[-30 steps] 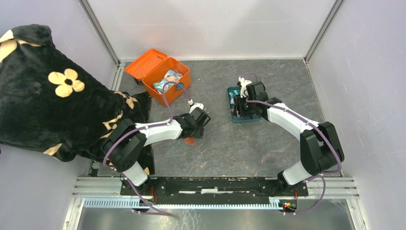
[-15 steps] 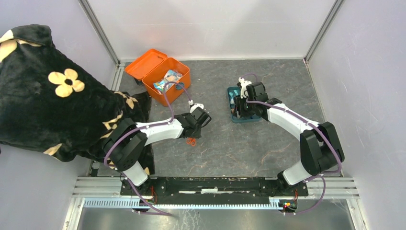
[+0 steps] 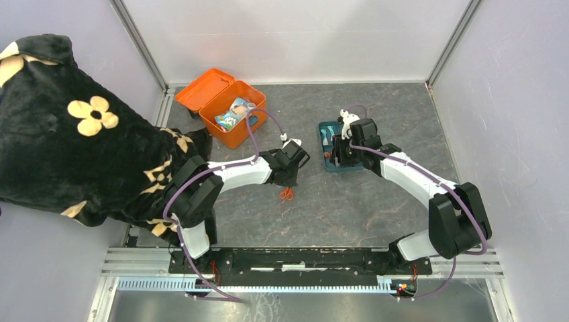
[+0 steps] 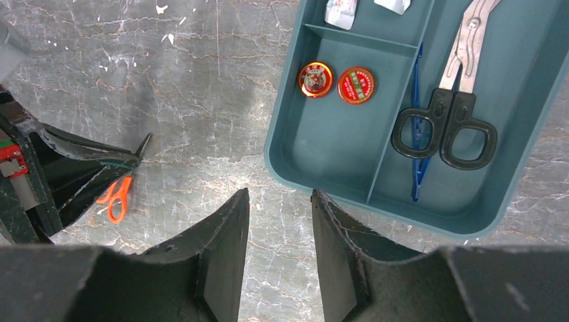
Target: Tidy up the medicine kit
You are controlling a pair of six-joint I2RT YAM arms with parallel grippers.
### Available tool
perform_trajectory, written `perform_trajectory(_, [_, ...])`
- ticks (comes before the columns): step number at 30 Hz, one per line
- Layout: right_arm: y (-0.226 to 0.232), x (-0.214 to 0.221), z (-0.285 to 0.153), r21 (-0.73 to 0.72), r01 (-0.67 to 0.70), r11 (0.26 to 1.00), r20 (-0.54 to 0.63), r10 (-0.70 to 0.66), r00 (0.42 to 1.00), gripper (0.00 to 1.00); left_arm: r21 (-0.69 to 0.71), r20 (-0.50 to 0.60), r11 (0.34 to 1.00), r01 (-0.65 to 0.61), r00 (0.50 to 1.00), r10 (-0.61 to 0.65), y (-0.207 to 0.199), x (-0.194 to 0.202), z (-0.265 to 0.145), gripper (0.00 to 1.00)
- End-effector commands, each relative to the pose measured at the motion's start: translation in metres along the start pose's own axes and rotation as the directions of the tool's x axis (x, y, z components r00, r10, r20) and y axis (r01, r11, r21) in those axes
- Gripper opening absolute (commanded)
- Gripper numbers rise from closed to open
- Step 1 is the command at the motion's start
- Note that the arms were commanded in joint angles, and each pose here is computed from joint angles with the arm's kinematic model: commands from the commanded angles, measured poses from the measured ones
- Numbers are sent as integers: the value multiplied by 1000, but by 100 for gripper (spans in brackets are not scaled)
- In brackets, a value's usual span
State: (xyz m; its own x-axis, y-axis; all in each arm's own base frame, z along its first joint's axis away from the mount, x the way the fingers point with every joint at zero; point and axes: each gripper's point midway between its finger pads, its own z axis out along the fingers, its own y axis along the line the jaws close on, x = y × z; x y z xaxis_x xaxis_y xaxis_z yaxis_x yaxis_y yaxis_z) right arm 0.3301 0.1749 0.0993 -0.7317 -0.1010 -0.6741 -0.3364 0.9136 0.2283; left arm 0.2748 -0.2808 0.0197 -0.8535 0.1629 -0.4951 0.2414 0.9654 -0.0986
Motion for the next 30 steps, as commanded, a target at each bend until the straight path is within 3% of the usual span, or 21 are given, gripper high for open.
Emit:
perform_trajectory(1, [11, -10, -5, -51, -30, 998, 62, 33, 998, 45, 51, 12, 998, -24, 1000, 24, -18, -16, -6, 2])
perform_trajectory(12, [21, -2, -4, -111, -77, 991, 47, 83, 995, 45, 107, 101, 994, -15, 995, 4, -30, -45, -29, 2])
perform_trajectory(19, [48, 7, -2, -101, -157, 983, 58, 163, 985, 46, 77, 202, 995, 71, 976, -85, 8, -69, -55, 3])
perform_trajectory(24, [78, 18, 4, -151, -229, 962, 67, 241, 968, 46, 47, 170, 993, 112, 978, -118, 37, -48, -48, 3])
perform_trajectory(30, [78, 13, 5, -121, -215, 969, 79, 225, 971, 47, 79, 94, 988, 130, 986, -137, 39, -10, -31, 2])
